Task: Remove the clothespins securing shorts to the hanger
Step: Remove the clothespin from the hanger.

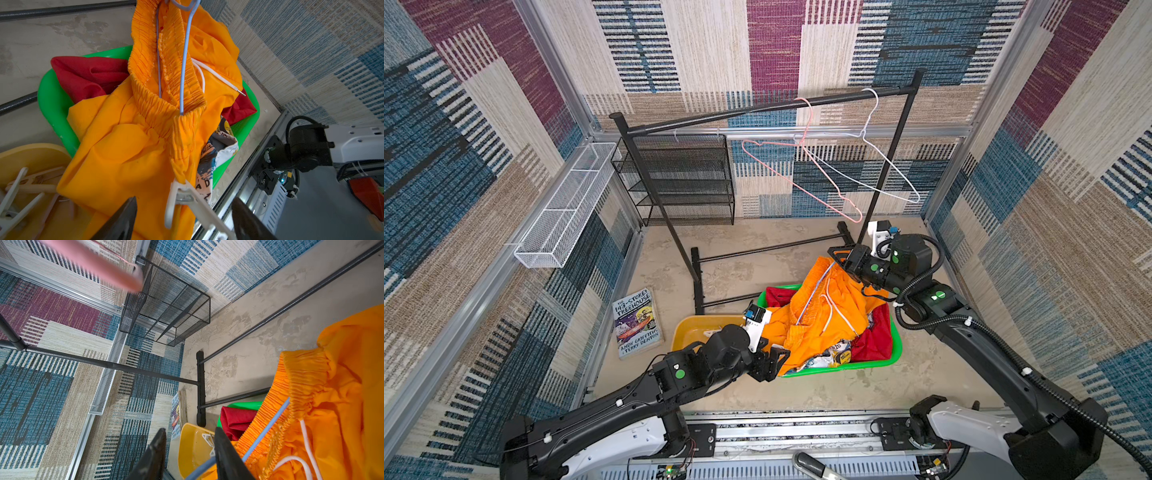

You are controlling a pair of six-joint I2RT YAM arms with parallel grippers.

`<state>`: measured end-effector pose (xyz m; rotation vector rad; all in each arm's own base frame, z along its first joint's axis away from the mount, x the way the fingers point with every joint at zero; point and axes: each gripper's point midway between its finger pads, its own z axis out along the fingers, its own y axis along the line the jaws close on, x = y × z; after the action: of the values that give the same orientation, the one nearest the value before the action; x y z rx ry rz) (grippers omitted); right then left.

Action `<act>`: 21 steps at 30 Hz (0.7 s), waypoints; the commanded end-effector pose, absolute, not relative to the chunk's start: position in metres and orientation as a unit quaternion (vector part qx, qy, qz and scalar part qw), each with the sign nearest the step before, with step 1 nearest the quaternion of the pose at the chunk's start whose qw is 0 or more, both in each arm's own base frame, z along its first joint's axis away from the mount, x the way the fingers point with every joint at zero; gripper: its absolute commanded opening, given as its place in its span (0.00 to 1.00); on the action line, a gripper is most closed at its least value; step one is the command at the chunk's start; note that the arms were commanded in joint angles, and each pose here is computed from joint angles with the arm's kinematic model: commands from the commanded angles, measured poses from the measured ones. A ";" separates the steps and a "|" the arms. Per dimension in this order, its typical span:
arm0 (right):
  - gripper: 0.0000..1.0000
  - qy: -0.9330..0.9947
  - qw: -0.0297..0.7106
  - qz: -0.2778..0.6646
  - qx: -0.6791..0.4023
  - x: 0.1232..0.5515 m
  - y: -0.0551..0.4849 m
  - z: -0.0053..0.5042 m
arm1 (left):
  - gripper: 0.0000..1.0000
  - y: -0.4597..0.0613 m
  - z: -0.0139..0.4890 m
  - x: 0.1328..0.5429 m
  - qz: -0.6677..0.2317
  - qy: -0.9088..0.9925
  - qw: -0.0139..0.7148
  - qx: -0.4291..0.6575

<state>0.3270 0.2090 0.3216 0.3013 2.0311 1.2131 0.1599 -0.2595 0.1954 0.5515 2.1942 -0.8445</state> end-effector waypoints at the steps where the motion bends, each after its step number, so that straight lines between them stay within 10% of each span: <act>1: 0.41 0.779 0.389 0.480 0.107 0.329 0.210 0.335 | 0.73 -0.270 0.207 0.163 -0.351 0.838 0.363 0.206; 21: 0.41 0.780 0.389 0.477 0.108 0.330 0.210 0.332 | 0.31 -0.267 0.193 0.168 -0.330 0.856 0.352 0.187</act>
<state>0.3272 0.2087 0.3216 0.2952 2.0294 1.2068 0.1654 -0.2663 0.1882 0.5111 2.2205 -0.8472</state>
